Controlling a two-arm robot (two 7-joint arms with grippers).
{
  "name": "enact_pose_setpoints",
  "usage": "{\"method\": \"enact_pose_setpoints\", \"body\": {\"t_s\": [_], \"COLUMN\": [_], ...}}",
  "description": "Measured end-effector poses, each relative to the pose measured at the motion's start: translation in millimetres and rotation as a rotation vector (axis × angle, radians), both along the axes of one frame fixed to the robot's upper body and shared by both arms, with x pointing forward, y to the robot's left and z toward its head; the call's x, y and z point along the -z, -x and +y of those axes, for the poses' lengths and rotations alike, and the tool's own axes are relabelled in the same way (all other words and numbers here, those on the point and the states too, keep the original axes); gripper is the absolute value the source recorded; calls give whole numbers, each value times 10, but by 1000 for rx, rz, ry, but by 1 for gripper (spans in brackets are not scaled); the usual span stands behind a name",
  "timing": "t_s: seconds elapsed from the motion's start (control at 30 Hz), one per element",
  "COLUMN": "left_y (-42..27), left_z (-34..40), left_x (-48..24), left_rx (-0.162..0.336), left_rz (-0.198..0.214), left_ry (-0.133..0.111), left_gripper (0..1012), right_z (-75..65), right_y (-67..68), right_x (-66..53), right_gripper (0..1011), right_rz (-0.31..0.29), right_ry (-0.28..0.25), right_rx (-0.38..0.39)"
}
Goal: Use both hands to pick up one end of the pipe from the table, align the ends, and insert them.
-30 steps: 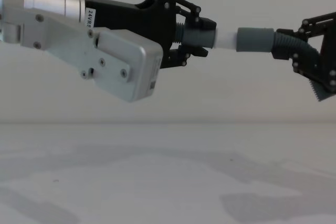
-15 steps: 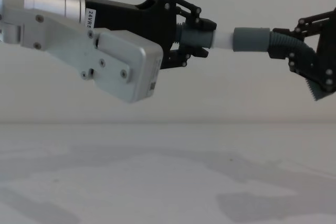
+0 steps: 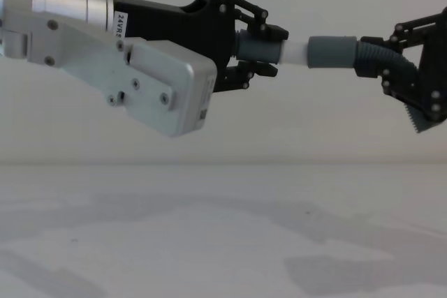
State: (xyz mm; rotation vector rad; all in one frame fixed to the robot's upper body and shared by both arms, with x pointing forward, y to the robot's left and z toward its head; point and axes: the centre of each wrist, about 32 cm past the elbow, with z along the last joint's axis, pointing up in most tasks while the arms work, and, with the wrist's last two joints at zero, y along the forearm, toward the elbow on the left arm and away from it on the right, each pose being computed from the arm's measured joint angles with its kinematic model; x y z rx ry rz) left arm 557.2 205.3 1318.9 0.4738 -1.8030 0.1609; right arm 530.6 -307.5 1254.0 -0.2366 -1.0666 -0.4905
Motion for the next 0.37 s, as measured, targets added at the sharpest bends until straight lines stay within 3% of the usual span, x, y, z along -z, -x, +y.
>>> {"method": "enact_pose_setpoints", "body": {"t_s": [0.37], "left_y": [0], "left_z": [0], "left_x": [0], "left_rx": [0], "left_rz": [0], "left_ry": [0], "left_gripper": [369], "right_z": [4], "right_y": [-1], "right_x": [-2], "right_gripper": [192], "right_rz": [0], "right_ry": [0], "right_rx": [0]}}
